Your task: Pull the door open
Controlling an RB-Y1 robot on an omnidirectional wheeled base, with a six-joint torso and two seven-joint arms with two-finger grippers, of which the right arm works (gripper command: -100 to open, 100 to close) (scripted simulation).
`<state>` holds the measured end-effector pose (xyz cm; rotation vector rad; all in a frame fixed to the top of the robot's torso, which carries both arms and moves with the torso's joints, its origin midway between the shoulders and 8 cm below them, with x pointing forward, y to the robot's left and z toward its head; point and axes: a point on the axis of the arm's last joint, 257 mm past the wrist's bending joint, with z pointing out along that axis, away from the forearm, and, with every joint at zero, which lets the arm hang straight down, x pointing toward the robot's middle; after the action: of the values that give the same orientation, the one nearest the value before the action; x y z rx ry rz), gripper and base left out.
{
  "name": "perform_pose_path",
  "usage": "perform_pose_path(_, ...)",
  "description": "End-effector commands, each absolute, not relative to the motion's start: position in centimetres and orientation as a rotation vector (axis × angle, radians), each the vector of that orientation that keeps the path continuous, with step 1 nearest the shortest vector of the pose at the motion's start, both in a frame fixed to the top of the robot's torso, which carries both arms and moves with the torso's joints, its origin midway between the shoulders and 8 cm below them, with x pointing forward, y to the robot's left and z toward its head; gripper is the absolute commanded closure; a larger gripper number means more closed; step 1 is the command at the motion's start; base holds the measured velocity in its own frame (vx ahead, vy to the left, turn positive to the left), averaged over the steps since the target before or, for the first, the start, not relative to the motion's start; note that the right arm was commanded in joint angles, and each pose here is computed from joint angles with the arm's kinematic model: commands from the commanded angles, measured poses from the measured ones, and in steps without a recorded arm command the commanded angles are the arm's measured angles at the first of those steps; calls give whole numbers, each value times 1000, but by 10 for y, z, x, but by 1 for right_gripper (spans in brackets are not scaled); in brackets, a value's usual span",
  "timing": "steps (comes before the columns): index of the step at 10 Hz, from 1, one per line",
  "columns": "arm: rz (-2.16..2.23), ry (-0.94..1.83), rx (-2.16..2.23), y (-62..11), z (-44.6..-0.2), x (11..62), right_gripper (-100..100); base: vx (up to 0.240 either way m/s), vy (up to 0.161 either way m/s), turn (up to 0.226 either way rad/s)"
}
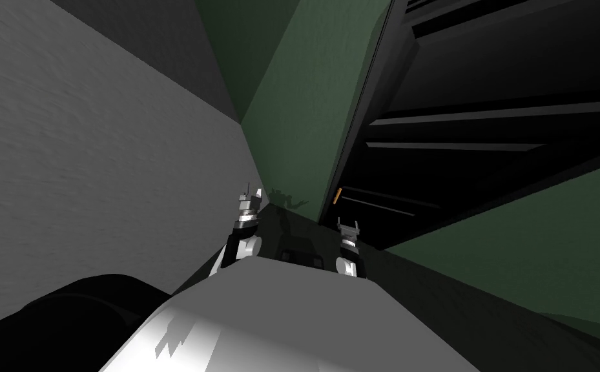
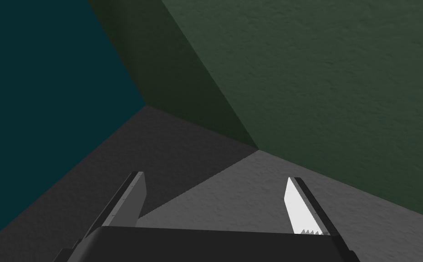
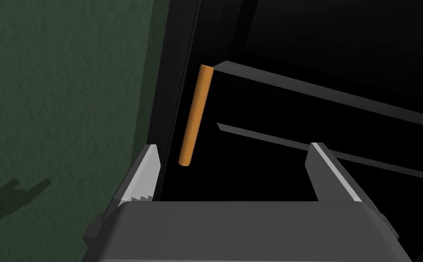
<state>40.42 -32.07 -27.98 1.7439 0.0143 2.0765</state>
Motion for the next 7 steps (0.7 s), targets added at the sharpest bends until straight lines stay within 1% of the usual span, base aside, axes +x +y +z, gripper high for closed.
perform_pose_path(1,2076,-25,1776,-326,-292,403,-100,97,-12,82)
perform_pose_path(7,2061,-156,1872,-344,-329,396,-100,106,-12,71)
